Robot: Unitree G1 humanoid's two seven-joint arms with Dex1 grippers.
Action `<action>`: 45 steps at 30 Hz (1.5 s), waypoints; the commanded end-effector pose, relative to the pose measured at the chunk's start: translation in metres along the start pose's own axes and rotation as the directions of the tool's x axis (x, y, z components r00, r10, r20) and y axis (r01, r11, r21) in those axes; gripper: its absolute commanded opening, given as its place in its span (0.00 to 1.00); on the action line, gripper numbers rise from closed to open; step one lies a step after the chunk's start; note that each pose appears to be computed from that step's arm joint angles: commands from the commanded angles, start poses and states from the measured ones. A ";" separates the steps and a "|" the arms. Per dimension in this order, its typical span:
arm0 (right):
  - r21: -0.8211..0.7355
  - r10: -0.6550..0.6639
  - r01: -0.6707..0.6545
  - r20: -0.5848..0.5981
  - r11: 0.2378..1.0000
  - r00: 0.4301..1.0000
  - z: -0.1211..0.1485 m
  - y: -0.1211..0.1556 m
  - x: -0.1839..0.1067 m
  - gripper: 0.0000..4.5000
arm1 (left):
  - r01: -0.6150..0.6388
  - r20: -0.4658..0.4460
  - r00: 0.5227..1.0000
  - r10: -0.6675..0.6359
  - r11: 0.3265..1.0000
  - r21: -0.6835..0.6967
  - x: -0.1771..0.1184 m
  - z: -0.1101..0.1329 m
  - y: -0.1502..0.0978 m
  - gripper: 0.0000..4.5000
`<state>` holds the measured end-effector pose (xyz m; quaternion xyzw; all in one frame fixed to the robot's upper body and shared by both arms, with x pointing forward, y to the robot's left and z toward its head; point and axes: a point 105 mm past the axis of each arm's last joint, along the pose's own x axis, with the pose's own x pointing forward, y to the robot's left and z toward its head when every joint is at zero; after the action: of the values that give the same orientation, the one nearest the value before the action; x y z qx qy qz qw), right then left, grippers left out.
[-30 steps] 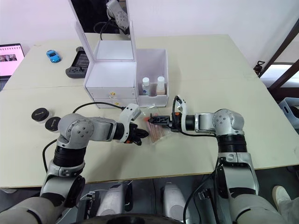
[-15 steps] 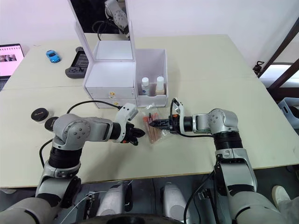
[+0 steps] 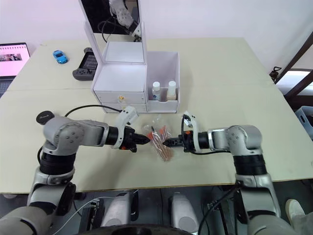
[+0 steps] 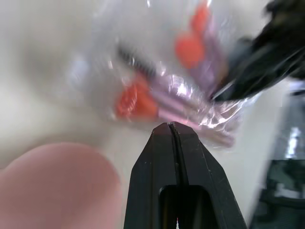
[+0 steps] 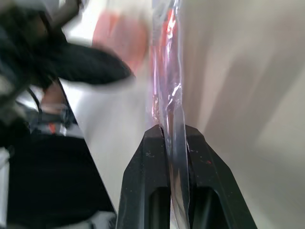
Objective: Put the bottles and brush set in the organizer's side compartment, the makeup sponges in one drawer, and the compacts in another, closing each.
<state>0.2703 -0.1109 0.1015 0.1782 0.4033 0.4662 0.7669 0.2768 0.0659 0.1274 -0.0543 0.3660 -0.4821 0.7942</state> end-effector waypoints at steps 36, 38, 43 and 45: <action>-0.746 0.127 0.509 0.608 0.430 0.783 0.236 0.015 -0.012 0.01 | -0.098 0.676 0.726 -0.125 0.954 0.282 -0.093 0.075 -0.013 0.00; -0.740 0.112 0.514 0.610 0.433 0.784 0.234 0.012 -0.009 0.01 | -0.110 0.678 0.725 -0.122 0.951 0.289 -0.094 0.076 -0.013 0.00; -0.713 0.082 0.541 0.635 0.445 0.768 0.236 0.005 -0.013 0.48 | -0.117 0.674 0.729 -0.119 0.949 0.293 -0.091 0.077 -0.012 0.00; -0.704 0.083 0.550 0.646 0.449 0.759 0.238 0.006 -0.015 0.68 | -0.115 0.673 0.730 -0.120 0.948 0.295 -0.090 0.077 -0.012 0.00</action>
<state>0.4499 -0.0969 0.2259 -0.1520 -0.0838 0.4124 0.8943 0.2953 0.1115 0.2268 -0.1130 -0.0121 -0.4798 0.8700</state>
